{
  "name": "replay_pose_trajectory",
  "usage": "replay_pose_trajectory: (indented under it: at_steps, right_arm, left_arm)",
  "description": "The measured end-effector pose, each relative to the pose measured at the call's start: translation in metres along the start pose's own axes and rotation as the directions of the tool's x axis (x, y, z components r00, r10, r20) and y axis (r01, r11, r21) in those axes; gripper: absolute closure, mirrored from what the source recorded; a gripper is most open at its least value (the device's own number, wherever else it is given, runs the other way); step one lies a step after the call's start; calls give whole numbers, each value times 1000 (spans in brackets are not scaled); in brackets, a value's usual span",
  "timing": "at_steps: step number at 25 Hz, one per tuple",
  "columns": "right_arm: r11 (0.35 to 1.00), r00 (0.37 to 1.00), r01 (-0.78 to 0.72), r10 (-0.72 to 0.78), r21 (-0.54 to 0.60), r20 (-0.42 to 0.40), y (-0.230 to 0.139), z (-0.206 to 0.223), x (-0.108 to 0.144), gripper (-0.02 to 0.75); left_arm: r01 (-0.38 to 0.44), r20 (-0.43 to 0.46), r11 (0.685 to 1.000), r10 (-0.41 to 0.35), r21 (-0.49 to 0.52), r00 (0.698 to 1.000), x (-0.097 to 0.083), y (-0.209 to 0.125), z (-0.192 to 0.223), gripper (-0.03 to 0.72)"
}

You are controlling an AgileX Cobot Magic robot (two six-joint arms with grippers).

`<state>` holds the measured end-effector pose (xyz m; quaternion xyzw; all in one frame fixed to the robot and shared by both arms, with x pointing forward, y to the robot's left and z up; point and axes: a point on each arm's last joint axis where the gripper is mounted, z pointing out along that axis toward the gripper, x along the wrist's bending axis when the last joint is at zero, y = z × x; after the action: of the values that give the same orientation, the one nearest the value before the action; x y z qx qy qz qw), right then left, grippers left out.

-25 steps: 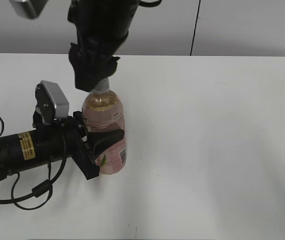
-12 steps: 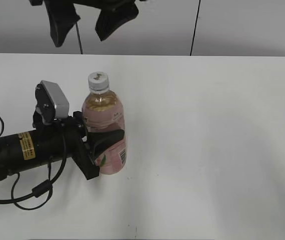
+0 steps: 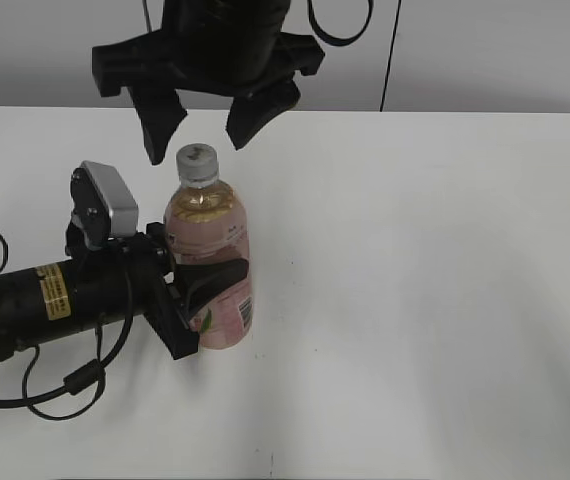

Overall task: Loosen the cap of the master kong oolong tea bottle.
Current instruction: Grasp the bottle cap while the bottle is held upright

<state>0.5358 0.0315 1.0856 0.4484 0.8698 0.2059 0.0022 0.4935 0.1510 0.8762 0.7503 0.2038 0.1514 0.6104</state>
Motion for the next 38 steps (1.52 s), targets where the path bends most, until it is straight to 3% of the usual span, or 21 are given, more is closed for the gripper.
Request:
replay_pose_trajectory:
  at_steps: [9,15,18,20,25,28,31,33,35,38]
  right_arm:
    - [1000,1000,-9,9,10,-2,-1,2,0,270]
    - [999,1000,-17,18,38,-9,-6,9,-1,282]
    - [999,1000,-14,14,38,-7,-6,9,-1,345]
    - [999,1000,22,-22,38,-7,-6,9,-1,455]
    - [958,959,284,-283,35,-17,-6,9,-1,465]
    - [821,822,570,-569,27,-26,-6,9,-1,465]
    - [541,541,841,-841,16,-34,-6,9,-1,465]
    - [387,387,922,-921,11,-35,-6,9,-1,465]
    - [305,305,952,-952,7,-36,-6,9,-1,465]
    - [259,259,966,-965,7,-37,-6,9,-1,465]
  left_arm:
    - [0,0,1000,0,0,1000,0,0,0,410]
    - [0,0,1000,0,0,1000,0,0,0,412]
    - [0,0,1000,0,0,1000,0,0,0,412]
    - [0,0,1000,0,0,1000,0,0,0,412]
    - [0,0,1000,0,0,1000,0,0,0,412]
    - [0,0,1000,0,0,1000,0,0,0,412]
    - [0,0,1000,0,0,1000,0,0,0,412]
    - [-1,1,1000,1,0,1000,0,0,0,412]
    - [-2,1,1000,2,0,1000,0,0,0,412]
    - [-3,1,1000,3,0,1000,0,0,0,412]
